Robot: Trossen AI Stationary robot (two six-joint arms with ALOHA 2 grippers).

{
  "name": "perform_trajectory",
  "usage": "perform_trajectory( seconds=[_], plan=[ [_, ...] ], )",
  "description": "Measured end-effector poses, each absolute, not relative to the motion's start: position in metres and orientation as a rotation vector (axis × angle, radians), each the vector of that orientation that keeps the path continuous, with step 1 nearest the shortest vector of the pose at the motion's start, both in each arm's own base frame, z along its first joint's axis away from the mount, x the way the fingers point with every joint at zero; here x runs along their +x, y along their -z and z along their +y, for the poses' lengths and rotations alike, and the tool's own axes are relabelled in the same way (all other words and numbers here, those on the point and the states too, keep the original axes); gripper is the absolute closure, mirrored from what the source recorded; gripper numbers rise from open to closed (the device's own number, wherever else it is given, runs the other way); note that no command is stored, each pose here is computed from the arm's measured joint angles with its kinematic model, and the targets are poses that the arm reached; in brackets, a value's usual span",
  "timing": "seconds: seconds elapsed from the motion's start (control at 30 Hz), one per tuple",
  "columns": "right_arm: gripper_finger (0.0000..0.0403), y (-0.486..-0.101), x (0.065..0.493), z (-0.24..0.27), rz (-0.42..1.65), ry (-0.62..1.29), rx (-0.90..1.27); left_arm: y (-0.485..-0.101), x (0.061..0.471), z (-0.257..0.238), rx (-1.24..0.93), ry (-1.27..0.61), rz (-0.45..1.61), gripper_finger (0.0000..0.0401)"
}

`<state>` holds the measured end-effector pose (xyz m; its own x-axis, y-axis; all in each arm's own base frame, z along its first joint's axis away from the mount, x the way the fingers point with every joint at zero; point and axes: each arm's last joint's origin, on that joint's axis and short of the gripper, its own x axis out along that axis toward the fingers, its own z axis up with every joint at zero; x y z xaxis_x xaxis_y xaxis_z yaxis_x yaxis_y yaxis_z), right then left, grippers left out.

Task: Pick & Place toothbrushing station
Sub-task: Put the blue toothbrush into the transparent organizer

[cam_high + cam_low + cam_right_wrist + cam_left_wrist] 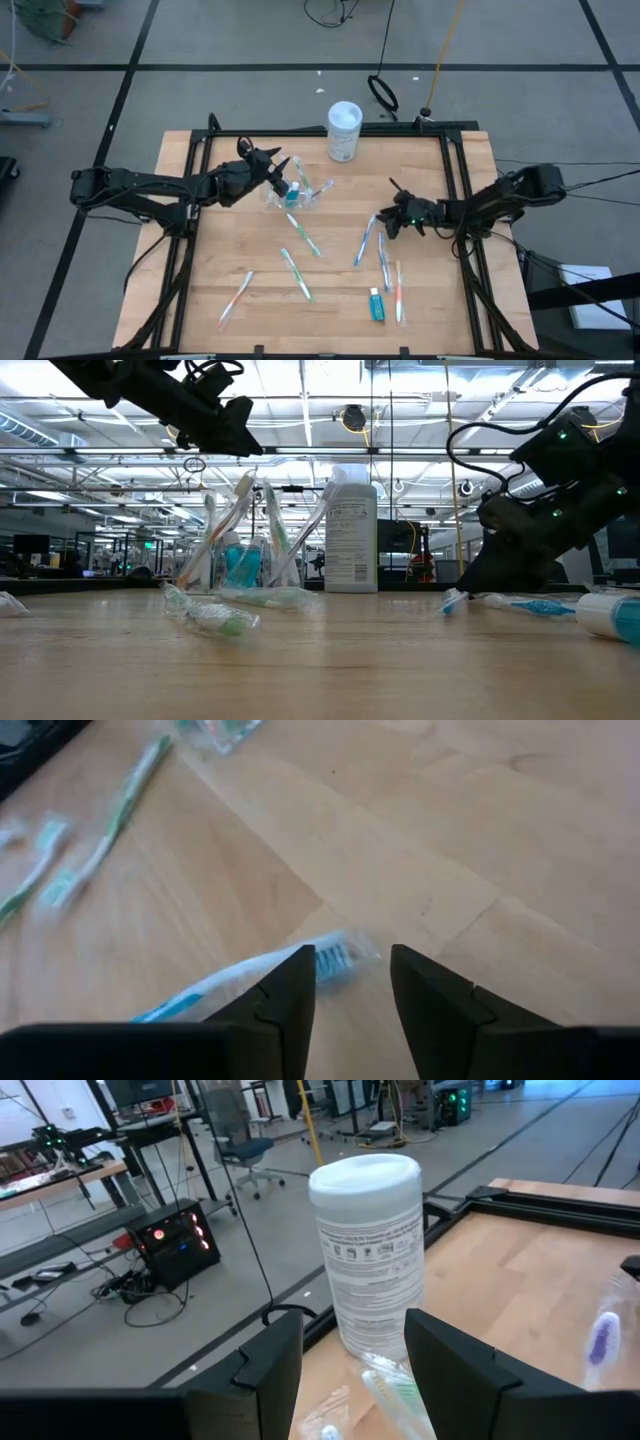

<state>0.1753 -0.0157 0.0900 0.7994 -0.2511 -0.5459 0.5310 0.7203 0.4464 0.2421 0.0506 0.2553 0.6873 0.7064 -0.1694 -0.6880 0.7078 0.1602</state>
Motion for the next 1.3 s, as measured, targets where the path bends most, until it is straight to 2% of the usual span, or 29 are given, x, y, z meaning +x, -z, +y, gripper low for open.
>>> perform_trajectory(
  seconds=[0.2,0.3,0.4,0.6,0.77,0.83,0.97,1.1,1.3],
  plan=[
    [0.0265,-0.082,0.192,-0.016,0.515,0.48,0.594,-0.256,0.242,0.051,0.085,-0.782,0.223,0.0217],
    [0.0274,-0.08,0.203,-0.017,0.534,0.478,0.55,-0.256,0.242,0.051,0.083,-0.782,0.222,0.0217],
    [0.0302,-0.081,0.214,-0.018,0.541,0.467,0.512,-0.255,0.242,0.051,0.083,-0.782,0.222,0.0217],
    [0.0392,-0.081,0.227,-0.019,0.54,0.468,0.497,-0.255,0.242,0.051,0.084,-0.782,0.225,0.0217],
    [0.04,-0.087,0.229,-0.019,0.51,0.449,0.469,-0.255,0.242,0.051,0.075,-0.782,0.224,0.0217],
    [0.0401,-0.098,0.232,-0.018,0.445,0.395,0.408,-0.255,0.242,0.051,0.074,-0.782,0.225,0.0217],
    [0.0402,-0.133,0.241,-0.017,0.169,0.255,0.289,-0.255,0.242,0.051,0.074,-0.782,0.226,0.0217],
    [0.0402,-0.164,0.247,-0.018,-0.108,0.219,0.184,-0.255,0.242,0.051,0.077,-0.782,0.226,0.0217],
    [0.0402,-0.206,0.289,-0.026,-0.182,0.258,-0.053,-0.26,0.243,0.051,0.12,-0.779,0.194,0.0217]
  ],
)
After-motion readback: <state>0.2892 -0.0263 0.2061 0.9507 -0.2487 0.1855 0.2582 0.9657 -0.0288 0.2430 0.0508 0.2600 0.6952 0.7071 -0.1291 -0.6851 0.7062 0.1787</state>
